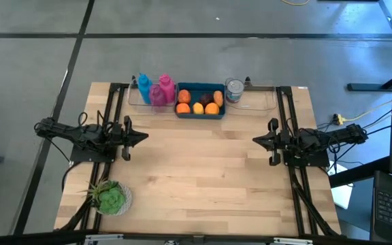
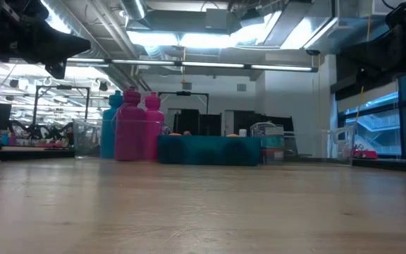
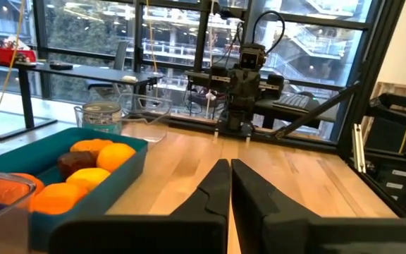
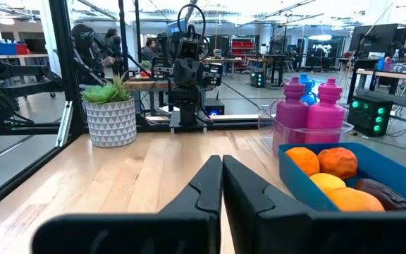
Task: Pick & Place Food Item
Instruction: Return to Home Position
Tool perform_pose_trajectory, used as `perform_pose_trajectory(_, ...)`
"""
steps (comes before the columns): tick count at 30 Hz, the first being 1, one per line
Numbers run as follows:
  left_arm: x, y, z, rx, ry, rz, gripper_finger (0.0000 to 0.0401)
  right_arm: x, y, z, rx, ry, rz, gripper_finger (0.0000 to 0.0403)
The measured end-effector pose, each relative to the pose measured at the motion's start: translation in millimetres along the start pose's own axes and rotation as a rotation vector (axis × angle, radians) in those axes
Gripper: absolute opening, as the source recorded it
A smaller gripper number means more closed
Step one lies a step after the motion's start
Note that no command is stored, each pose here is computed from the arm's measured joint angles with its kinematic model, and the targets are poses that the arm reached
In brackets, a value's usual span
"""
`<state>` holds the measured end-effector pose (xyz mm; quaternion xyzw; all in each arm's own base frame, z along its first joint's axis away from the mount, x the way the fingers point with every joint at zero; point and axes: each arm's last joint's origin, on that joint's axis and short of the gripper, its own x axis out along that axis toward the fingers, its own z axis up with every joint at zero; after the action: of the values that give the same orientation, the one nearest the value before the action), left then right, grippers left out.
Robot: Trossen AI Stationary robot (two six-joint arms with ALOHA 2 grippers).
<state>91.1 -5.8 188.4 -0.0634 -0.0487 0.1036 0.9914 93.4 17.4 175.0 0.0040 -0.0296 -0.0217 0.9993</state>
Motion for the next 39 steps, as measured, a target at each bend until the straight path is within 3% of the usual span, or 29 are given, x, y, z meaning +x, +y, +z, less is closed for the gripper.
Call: perform_pose_trajectory(39, 0.0, 0.0, 0.3, 0.001, -0.001, -0.001, 0.001, 0.0, 0.0, 0.3, 0.001, -0.001, 0.001, 0.0016)
